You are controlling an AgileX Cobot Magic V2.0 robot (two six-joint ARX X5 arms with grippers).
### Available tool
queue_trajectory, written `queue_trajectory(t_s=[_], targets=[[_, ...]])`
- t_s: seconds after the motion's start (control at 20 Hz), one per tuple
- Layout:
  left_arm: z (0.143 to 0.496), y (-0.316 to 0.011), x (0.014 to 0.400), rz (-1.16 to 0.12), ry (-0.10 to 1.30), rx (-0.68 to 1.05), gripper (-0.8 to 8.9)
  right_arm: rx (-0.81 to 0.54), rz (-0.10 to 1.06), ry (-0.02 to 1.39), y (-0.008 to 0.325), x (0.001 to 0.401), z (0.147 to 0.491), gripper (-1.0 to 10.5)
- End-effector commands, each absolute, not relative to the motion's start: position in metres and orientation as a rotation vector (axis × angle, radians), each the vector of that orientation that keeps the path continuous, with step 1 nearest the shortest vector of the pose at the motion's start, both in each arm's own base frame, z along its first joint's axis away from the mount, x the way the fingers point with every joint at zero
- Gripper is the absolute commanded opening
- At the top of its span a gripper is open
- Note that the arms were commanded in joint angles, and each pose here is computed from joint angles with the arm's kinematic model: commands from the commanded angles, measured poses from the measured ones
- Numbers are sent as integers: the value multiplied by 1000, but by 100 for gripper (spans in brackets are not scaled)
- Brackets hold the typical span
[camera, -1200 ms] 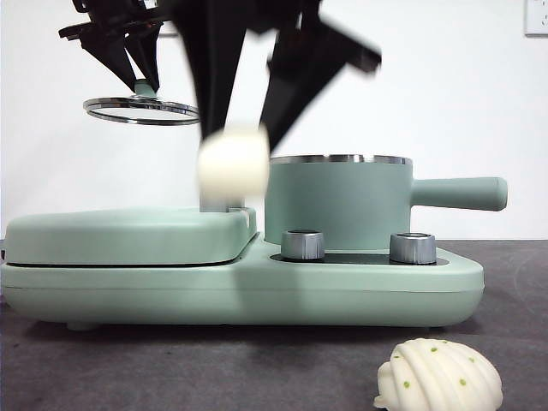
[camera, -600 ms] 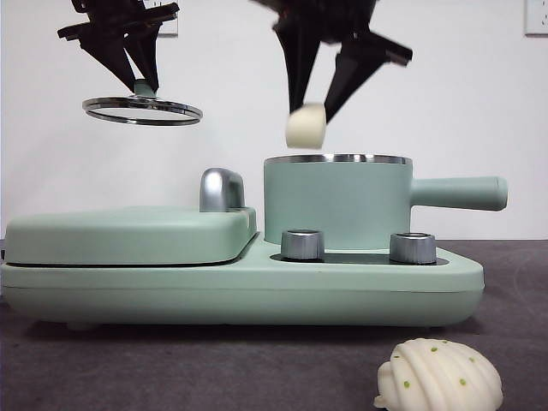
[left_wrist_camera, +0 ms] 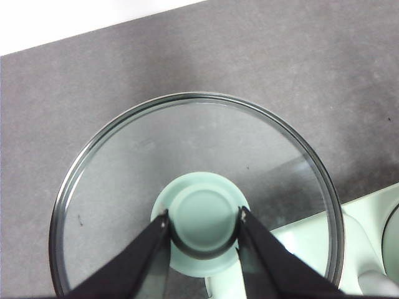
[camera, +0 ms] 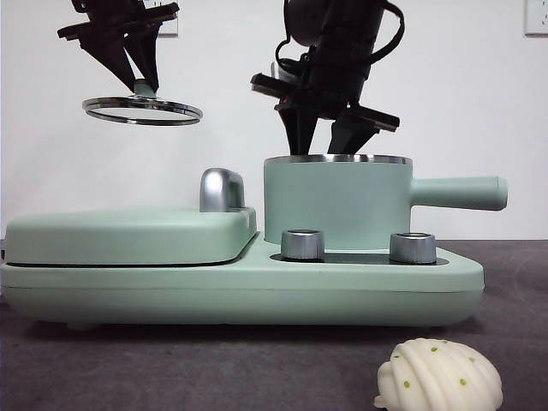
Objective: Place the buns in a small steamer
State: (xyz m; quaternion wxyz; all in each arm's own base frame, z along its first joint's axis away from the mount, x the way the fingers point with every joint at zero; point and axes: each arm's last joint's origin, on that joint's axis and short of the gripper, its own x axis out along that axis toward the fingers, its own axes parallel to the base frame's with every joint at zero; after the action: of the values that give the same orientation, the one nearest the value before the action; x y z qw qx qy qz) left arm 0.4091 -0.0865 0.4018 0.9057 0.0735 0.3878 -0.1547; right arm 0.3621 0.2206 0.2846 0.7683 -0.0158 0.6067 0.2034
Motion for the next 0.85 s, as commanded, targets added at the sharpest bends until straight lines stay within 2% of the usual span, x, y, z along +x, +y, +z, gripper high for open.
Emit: queue_trajectory(t_s=[0.05, 0.3, 0.45, 0.85], targets=[[414, -87, 409, -323, 741, 143, 56, -57, 462, 1289, 229, 366, 283, 197], [414, -84, 409, -315, 741, 140, 56, -60, 464, 1284, 230, 365, 283, 324], [414, -81, 410, -308, 743, 134, 56, -51, 460, 1276, 227, 364, 288, 326], [414, -80, 410, -305, 743, 130, 56, -8, 455, 1184, 204, 342, 339, 326]])
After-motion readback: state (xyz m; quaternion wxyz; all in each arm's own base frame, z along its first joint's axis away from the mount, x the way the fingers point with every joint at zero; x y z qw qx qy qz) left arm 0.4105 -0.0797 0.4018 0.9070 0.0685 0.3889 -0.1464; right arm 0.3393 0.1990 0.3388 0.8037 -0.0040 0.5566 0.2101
